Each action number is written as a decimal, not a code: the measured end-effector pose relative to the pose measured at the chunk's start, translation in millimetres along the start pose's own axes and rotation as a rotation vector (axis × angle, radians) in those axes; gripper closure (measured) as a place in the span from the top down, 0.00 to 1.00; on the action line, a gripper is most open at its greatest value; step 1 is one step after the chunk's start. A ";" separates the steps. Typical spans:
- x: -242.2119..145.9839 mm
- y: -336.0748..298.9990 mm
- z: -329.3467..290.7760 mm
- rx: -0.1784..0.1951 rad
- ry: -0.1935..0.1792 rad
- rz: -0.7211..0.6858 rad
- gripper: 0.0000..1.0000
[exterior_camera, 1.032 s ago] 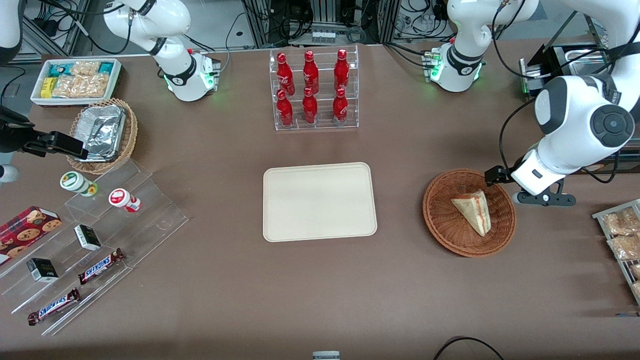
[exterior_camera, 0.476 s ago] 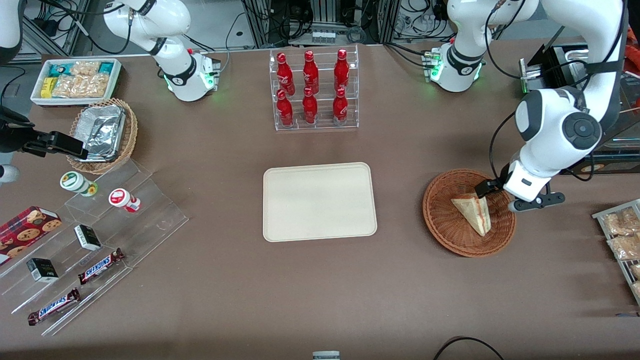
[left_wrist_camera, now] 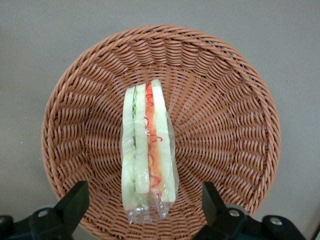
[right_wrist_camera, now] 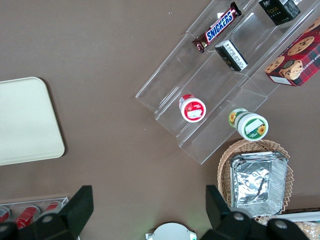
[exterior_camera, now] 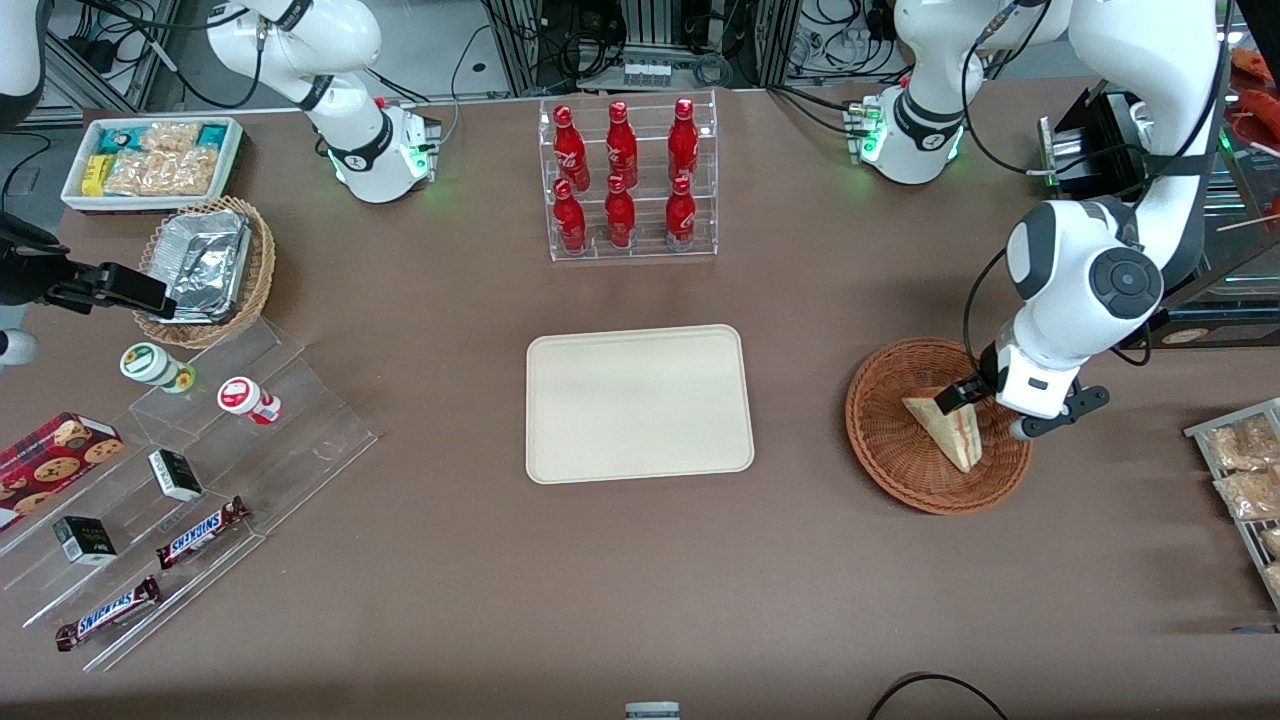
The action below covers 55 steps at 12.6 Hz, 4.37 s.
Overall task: Place sandwich from basket to tray
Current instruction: 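Lower the left gripper and close it on the wrapped sandwich, then lift the sandwich and carry it with the left gripper over the cream tray, then lower the sandwich onto the tray and open the left gripper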
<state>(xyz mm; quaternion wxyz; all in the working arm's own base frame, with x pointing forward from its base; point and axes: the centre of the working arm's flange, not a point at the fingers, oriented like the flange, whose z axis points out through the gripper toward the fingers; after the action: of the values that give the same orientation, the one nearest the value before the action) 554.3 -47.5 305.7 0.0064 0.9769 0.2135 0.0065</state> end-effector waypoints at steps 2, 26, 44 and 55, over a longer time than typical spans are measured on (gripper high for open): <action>1.8 0.9 8.7 -0.004 0.006 -0.056 1.00; -38.6 174.8 -46.0 0.070 -0.127 0.291 0.15; -245.0 443.4 52.4 0.000 -0.136 0.382 0.15; -244.3 439.9 74.9 0.030 -0.152 0.331 0.16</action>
<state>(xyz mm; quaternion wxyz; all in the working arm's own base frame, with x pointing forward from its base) 516.9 -549.8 235.1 0.0070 0.9963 0.0489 -0.0696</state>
